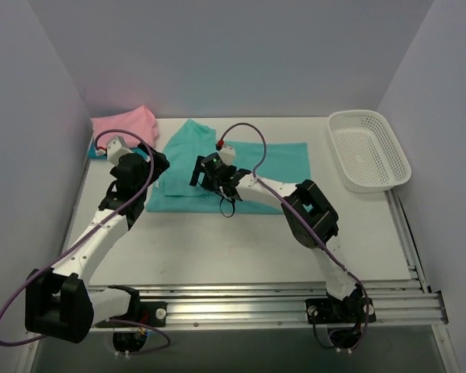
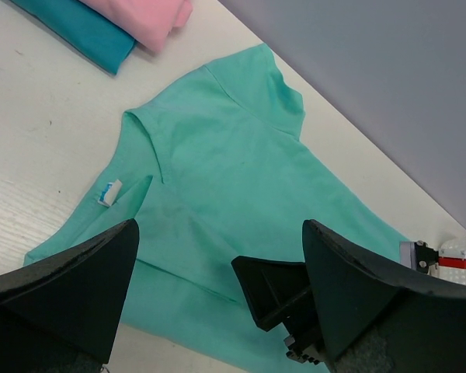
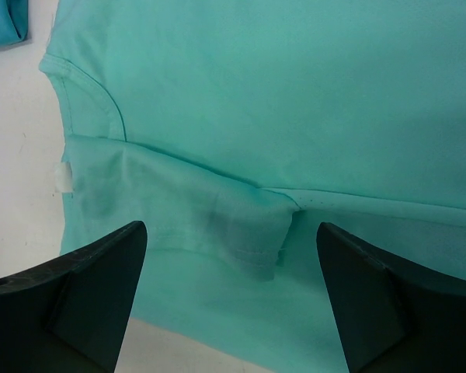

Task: Fold and stack the t-shirts
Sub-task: Fold the tshirt

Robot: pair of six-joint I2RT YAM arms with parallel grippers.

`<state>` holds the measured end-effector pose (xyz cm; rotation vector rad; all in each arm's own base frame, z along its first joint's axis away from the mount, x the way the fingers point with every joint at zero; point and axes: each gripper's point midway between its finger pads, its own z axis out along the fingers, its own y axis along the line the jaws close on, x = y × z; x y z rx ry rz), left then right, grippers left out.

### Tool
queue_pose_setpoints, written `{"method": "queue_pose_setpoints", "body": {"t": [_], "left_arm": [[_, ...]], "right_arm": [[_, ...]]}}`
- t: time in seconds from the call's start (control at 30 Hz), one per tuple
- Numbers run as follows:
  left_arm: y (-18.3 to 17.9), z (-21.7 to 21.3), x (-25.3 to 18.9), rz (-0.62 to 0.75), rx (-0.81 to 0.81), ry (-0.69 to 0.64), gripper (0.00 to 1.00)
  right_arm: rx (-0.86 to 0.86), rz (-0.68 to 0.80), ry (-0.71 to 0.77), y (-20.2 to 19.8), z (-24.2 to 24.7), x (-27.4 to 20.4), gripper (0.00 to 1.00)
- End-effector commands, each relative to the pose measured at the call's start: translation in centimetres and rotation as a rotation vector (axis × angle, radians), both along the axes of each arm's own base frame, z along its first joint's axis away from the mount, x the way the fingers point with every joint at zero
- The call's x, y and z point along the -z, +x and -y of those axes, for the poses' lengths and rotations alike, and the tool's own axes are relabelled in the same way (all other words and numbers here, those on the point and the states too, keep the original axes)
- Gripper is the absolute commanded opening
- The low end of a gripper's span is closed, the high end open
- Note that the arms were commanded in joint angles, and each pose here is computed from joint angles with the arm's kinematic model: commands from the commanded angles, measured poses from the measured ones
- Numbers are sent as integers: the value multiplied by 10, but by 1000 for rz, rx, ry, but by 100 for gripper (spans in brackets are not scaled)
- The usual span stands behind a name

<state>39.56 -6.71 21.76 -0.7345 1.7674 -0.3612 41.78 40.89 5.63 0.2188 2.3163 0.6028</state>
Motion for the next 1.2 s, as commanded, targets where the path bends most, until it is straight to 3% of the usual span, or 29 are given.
{"method": "queue_pose_setpoints", "body": {"t": [0.0,0.87,1.17], "left_arm": [[4,-2,-5,20,-6,4,95],[-2,-10,-12,39,-32,18,95],[-3,-12,-13,41,-38,24,95]], "right_arm": [[0,37,28,-7,-9,-37,87],[-66,-17,71,-27,-65,-10,85],[-96,-19,50,-42,-80,-5,73]]}}
